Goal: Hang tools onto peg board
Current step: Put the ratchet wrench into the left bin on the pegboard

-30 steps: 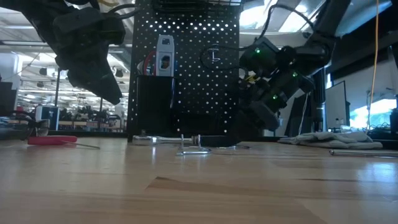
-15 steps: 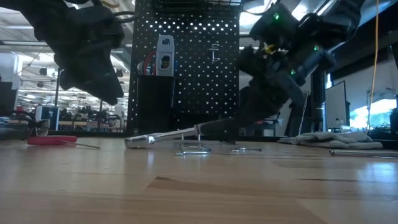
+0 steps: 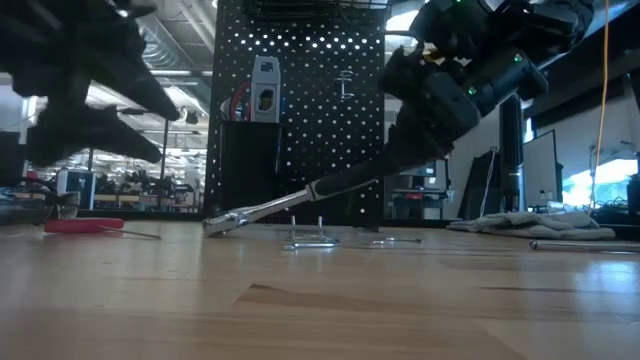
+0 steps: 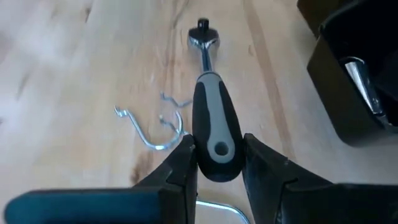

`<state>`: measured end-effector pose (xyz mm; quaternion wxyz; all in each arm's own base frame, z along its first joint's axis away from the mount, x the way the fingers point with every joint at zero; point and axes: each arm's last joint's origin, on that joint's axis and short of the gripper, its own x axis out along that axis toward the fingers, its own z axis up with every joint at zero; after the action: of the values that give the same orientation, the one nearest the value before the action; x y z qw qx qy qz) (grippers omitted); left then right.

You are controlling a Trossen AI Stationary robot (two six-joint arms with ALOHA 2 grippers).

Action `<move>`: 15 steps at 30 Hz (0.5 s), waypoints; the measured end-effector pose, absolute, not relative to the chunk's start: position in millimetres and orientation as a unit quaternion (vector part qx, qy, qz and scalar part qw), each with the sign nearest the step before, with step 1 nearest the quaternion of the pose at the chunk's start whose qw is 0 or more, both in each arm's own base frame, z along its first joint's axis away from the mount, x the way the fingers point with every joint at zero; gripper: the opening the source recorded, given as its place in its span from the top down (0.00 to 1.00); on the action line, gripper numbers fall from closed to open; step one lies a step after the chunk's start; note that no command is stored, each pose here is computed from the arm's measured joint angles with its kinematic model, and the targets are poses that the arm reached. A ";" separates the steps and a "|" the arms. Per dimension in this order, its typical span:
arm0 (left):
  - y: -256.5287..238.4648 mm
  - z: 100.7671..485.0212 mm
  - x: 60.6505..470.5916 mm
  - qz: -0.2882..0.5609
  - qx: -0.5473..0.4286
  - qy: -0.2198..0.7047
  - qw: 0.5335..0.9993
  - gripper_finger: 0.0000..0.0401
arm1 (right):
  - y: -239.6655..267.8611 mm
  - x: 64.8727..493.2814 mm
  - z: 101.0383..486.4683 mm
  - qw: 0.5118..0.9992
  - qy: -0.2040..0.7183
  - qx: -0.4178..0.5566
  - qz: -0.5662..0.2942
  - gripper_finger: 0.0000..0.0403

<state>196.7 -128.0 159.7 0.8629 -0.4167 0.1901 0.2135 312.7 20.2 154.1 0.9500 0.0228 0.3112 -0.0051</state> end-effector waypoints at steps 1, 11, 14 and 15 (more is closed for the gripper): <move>-128.3 154.9 196.0 0.224 -0.435 0.165 0.856 0.47 | 21.9 313.1 154.7 0.951 0.308 0.033 -0.007 0.76; -127.5 116.9 225.9 0.256 -0.565 0.043 0.783 0.43 | 35.4 315.6 160.9 0.961 0.268 0.058 -0.045 0.76; -122.4 106.8 237.9 0.258 -0.596 0.003 0.761 0.43 | 37.3 315.9 161.0 0.962 0.264 0.057 -0.048 0.76; -120.7 104.4 241.9 0.260 -0.609 -0.013 0.749 0.43 | 37.5 316.4 161.0 0.962 0.262 0.057 -0.047 0.76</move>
<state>241.9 -120.7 104.4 0.7494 -0.6088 -0.0133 0.2600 316.4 37.5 161.0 0.9623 0.0575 0.2616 -0.0471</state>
